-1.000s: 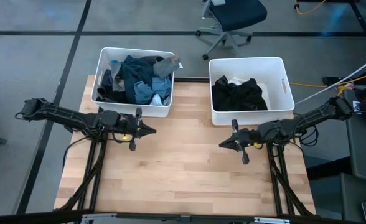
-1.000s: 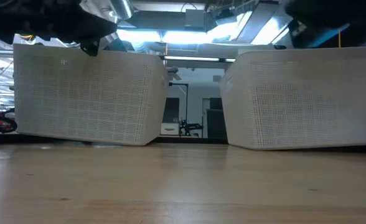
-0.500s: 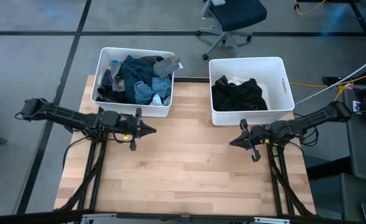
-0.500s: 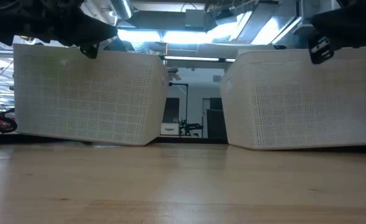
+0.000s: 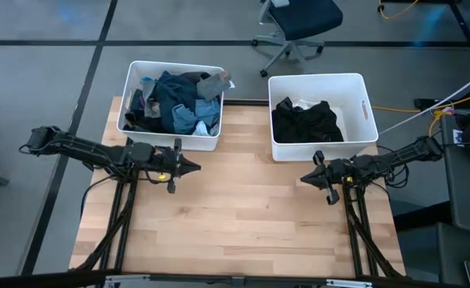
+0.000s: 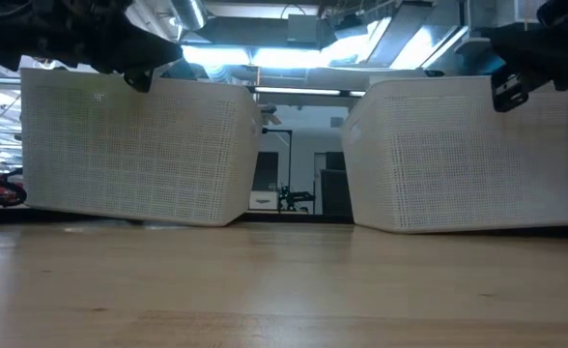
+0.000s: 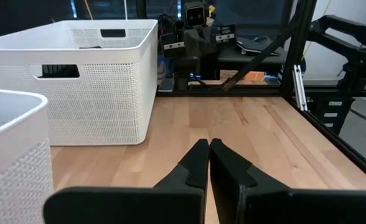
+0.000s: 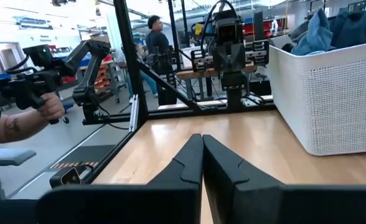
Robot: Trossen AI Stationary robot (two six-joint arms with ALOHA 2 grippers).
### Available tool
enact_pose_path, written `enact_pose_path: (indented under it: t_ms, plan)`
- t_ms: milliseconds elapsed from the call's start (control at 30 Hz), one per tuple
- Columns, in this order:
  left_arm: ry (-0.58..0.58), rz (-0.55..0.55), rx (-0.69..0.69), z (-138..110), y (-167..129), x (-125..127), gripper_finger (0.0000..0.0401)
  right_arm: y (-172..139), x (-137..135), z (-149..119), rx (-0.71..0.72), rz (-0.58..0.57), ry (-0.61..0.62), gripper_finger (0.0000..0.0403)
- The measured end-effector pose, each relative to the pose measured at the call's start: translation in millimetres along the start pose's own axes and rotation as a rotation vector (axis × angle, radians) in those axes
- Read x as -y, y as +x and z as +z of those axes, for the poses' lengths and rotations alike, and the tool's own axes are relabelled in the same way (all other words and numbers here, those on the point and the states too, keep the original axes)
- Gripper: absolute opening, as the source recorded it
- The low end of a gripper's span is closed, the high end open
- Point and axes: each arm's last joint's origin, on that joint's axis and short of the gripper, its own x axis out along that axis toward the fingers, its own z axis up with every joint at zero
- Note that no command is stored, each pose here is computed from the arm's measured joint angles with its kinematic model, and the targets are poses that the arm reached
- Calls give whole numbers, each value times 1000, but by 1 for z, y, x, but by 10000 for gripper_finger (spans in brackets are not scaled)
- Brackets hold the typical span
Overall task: Sort clothes
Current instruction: Return to Home Position
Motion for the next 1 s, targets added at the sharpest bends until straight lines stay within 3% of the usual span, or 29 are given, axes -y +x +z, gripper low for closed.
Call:
enact_pose_path:
  t_ms: [500, 767, 1000]
  plan:
    - [-7, -2, -44, -4, -1, 5, 5, -4, 0, -9, -8, 60, 39, 12]
    - [-33, -247, 12, 4, -11, 16, 5, -4, 0, -9, -5, 49, 39, 12]
    - [-50, -152, 100, -21, -28, 8, 5, -4, 1, -9, -5, 44, 39, 12]
